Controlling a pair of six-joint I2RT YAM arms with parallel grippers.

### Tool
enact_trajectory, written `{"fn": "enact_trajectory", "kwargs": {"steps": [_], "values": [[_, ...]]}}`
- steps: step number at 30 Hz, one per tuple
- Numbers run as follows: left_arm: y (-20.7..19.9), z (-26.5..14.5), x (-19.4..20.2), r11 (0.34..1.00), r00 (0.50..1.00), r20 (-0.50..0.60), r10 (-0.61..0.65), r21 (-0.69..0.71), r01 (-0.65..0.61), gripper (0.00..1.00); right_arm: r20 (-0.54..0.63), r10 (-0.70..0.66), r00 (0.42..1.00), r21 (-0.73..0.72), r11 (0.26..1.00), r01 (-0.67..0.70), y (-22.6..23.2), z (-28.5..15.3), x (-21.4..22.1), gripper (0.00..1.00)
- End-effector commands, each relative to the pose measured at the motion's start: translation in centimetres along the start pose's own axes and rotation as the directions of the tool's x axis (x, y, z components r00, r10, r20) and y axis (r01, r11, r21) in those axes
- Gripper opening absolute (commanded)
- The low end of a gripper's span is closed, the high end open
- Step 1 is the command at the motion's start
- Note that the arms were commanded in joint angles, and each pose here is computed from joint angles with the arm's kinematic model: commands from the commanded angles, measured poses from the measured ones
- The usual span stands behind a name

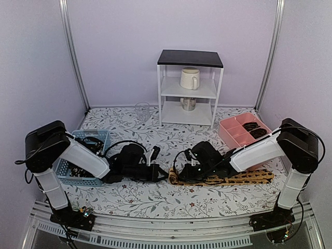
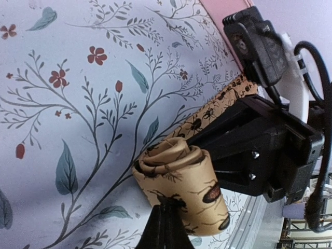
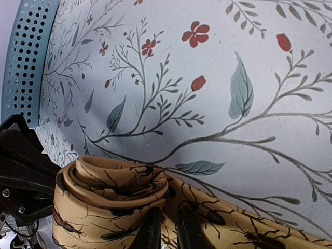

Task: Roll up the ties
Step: Roll the tie at the center of the board.

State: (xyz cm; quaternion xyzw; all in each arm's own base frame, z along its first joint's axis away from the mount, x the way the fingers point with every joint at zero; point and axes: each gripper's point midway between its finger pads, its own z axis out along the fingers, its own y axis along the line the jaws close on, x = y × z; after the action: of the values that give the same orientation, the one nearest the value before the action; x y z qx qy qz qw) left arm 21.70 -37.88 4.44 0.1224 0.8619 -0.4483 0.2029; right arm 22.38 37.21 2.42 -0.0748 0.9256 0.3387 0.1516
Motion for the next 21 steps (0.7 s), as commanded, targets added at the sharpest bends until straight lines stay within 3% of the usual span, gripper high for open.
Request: {"fn": "enact_trajectory", "kwargs": {"steps": [1, 14, 21], "values": [[-0.2, 0.8, 0.6, 0.999, 0.999, -0.032, 0.025, -0.029, -0.026, 0.00, 0.044, -0.004, 0.999, -0.011, 1.000, 0.005, 0.2, -1.4, -0.8, 0.13], [-1.0, 1.6, 0.8, 0.997, 0.998, -0.052, 0.047, -0.064, -0.050, 0.00, 0.064, -0.007, 0.998, -0.030, 1.000, 0.009, 0.2, -2.2, -0.7, 0.10], [-1.7, 2.2, 0.7, 0.996, 0.996, -0.060, 0.059, -0.058, -0.062, 0.00, 0.103, 0.027, 0.994, 0.059, 0.998, -0.033, -2.0, -3.4, -1.1, 0.11]]}}
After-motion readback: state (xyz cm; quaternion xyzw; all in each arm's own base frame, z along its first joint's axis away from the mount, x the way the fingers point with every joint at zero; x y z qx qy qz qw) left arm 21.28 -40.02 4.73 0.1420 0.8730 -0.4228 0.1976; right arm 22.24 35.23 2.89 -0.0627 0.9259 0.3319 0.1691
